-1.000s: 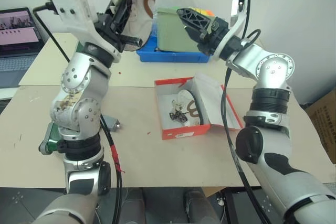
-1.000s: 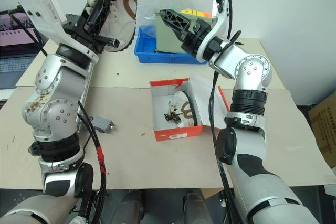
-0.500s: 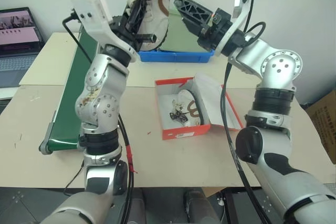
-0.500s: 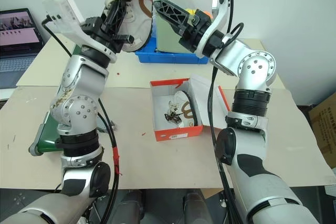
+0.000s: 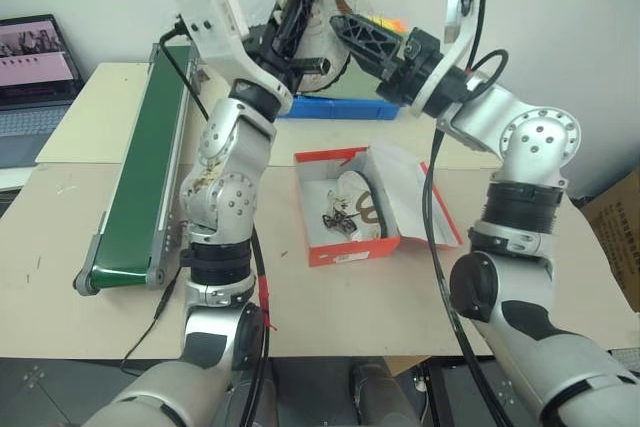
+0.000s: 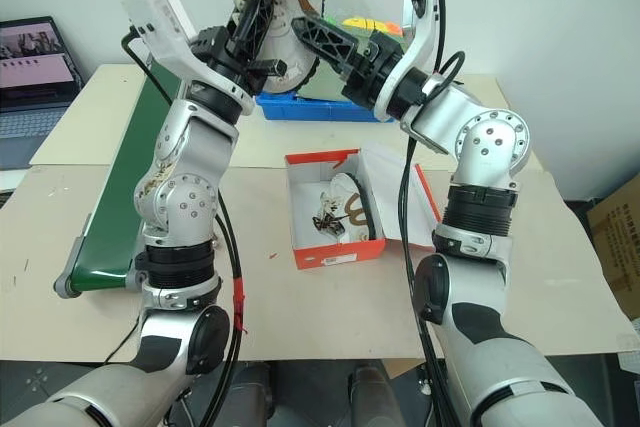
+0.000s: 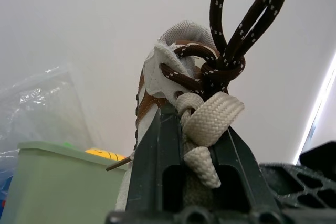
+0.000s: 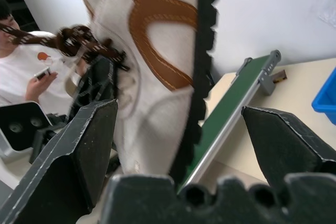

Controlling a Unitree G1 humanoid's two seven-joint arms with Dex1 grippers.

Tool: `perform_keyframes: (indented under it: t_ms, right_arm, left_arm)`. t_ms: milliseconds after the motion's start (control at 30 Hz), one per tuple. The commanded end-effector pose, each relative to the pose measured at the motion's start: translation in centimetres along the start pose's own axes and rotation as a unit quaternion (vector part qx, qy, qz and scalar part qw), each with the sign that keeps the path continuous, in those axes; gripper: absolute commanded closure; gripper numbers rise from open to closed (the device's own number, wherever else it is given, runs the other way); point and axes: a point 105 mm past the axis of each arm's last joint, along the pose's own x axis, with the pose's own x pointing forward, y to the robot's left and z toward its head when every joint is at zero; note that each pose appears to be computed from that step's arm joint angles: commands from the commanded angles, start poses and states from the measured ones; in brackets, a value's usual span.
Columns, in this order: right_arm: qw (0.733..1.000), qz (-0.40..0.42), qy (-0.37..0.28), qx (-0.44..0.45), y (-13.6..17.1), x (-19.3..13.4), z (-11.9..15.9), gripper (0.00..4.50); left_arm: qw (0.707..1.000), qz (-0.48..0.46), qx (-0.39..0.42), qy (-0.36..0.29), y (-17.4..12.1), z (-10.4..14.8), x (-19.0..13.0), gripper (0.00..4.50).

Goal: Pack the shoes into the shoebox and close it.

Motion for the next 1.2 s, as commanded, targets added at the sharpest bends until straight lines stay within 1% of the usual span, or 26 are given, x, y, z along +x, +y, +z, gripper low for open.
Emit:
perform_keyframes:
  t_ms: [33,233,267,300,367,400,533,600,633,733,800,833,867,900,1000,1133,1200]
  right_arm:
    - [1.0,0.01,-0.009,-0.025,0.9,-0.2,0.9,0.67]
    - [1.0,0.004,-0.011,-0.026,0.6,0.0,1.0,2.9]
    - [1.0,0.005,-0.01,-0.027,0.6,0.1,1.0,3.17]
    - [1.0,0.006,-0.01,-0.027,0.6,0.1,1.0,3.55]
    - [1.0,0.004,-0.01,-0.027,0.5,0.2,1.0,4.07]
    - [1.0,0.004,-0.009,-0.029,0.5,0.3,1.0,4.13]
    - [0.999,-0.007,-0.01,-0.035,0.1,0.4,1.1,4.17]
    - [0.999,-0.018,-0.011,-0.037,-0.3,0.6,1.2,4.17]
    - [0.999,-0.022,-0.01,-0.037,-0.4,0.7,1.1,4.17]
    - [0.998,-0.043,-0.005,-0.055,-1.0,0.7,1.1,4.17]
    - [0.996,-0.058,0.004,-0.068,-1.6,0.6,1.0,4.17]
    - [0.995,-0.067,0.013,-0.078,-2.0,0.4,0.8,4.17]
    - [0.992,-0.087,0.024,-0.092,-2.7,0.2,0.7,4.17]
    - [0.987,-0.115,0.039,-0.109,-3.7,-0.2,0.6,4.17]
    - [0.971,-0.179,0.083,-0.134,-5.7,-1.4,-0.2,4.17]
    - [0.953,-0.228,0.139,-0.144,-7.1,-2.6,-1.8,4.17]
    - [0.951,-0.241,0.16,-0.111,-7.4,-3.2,-2.9,4.17]
  left_arm:
    - [0.999,-0.02,0.002,-0.027,-1.3,1.3,0.4,4.5]
    - [1.0,-0.012,-0.001,-0.024,-1.1,1.3,0.4,4.5]
    - [1.0,-0.012,0.0,-0.021,-1.1,1.2,0.4,4.5]
    - [1.0,-0.012,0.0,-0.018,-1.1,1.1,0.3,4.5]
    - [1.0,-0.008,0.002,-0.006,-0.9,0.7,0.2,4.5]
    - [1.0,-0.002,0.002,-0.003,-0.7,0.6,0.1,4.5]
    - [1.0,0.019,-0.022,-0.004,0.3,0.7,-0.2,4.5]
    - [0.999,0.021,-0.026,0.006,0.7,0.5,-0.7,3.52]
    - [0.999,0.019,-0.03,0.009,0.7,0.4,-1.0,3.34]
    - [0.999,0.03,-0.018,0.024,1.8,0.8,-2.4,2.16]
    - [0.998,0.05,0.004,0.03,3.4,1.8,-3.8,1.39]
    - [0.997,0.063,0.011,0.032,4.2,2.2,-4.5,1.39]
    - [0.993,0.092,0.048,0.048,6.1,2.6,-6.0,1.39]
    - [0.988,0.129,0.068,0.053,8.1,3.3,-7.6,1.39]
    - [0.97,0.198,0.12,0.067,11.5,5.2,-11.2,1.39]
    - [0.958,0.234,0.147,0.076,12.9,6.3,-13.4,1.39]
    - [0.955,0.24,0.153,0.079,13.0,6.3,-13.8,1.39]
